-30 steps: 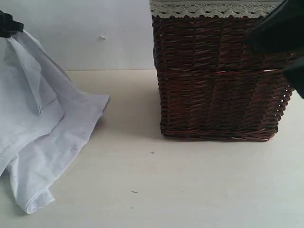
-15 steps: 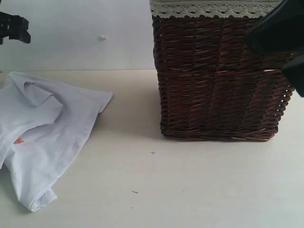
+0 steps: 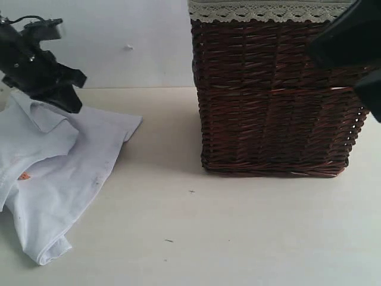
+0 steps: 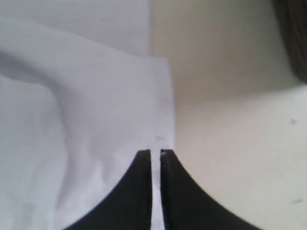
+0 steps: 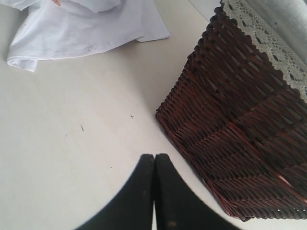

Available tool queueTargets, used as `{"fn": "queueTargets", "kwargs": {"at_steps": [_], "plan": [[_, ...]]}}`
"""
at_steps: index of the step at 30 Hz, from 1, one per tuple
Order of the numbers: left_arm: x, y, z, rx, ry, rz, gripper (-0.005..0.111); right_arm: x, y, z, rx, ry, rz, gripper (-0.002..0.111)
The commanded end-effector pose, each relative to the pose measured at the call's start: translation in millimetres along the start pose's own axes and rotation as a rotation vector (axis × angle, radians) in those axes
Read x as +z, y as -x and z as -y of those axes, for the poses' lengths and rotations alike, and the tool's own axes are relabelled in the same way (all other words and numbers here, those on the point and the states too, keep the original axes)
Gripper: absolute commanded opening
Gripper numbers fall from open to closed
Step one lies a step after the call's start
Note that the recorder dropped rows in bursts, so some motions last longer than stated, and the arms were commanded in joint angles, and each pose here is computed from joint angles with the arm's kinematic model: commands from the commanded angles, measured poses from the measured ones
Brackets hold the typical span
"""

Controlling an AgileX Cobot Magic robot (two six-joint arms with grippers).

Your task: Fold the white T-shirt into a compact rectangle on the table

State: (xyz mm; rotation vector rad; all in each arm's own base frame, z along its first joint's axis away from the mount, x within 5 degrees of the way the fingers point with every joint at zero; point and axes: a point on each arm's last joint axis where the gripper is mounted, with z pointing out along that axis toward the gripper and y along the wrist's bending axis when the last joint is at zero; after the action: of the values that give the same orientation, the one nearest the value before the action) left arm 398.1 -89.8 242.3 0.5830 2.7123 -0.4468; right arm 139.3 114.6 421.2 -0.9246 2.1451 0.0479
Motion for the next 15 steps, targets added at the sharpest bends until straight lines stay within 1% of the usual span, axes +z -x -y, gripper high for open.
{"fn": "queueTargets", "kwargs": {"at_steps": [1,2,3,4,6,9,12,15], "plan": [[24.9,-29.5,48.1,0.165,0.039,-0.186,0.0,0.7,-1.5,0.5,0.007,-0.003,-0.006,0.0],[32.4,-36.0,54.7,0.198,0.077,-0.223,0.0,0.7,-1.5,0.5,0.007,-0.003,-0.006,0.0],[42.6,-44.9,58.1,0.206,0.126,-0.253,0.0,0.8,-1.7,0.5,0.007,-0.004,-0.009,0.0],[49.1,-50.2,60.8,0.224,0.171,-0.269,0.0,0.8,-1.7,0.5,0.007,-0.004,-0.009,0.0],[63.0,-61.4,63.0,0.222,0.233,-0.284,0.0,0.8,-1.7,0.5,0.007,-0.004,-0.009,0.0],[78.1,-71.2,58.2,0.189,0.282,-0.269,0.0,0.8,-1.7,0.5,0.007,-0.004,-0.009,0.0],[91.0,-72.8,53.0,0.117,0.301,-0.217,0.0,0.8,-1.7,0.5,0.007,-0.004,-0.009,0.0],[107.7,-76.8,49.7,0.054,0.305,-0.227,0.0,0.8,-1.5,0.6,0.006,-0.005,-0.007,0.0]]}}
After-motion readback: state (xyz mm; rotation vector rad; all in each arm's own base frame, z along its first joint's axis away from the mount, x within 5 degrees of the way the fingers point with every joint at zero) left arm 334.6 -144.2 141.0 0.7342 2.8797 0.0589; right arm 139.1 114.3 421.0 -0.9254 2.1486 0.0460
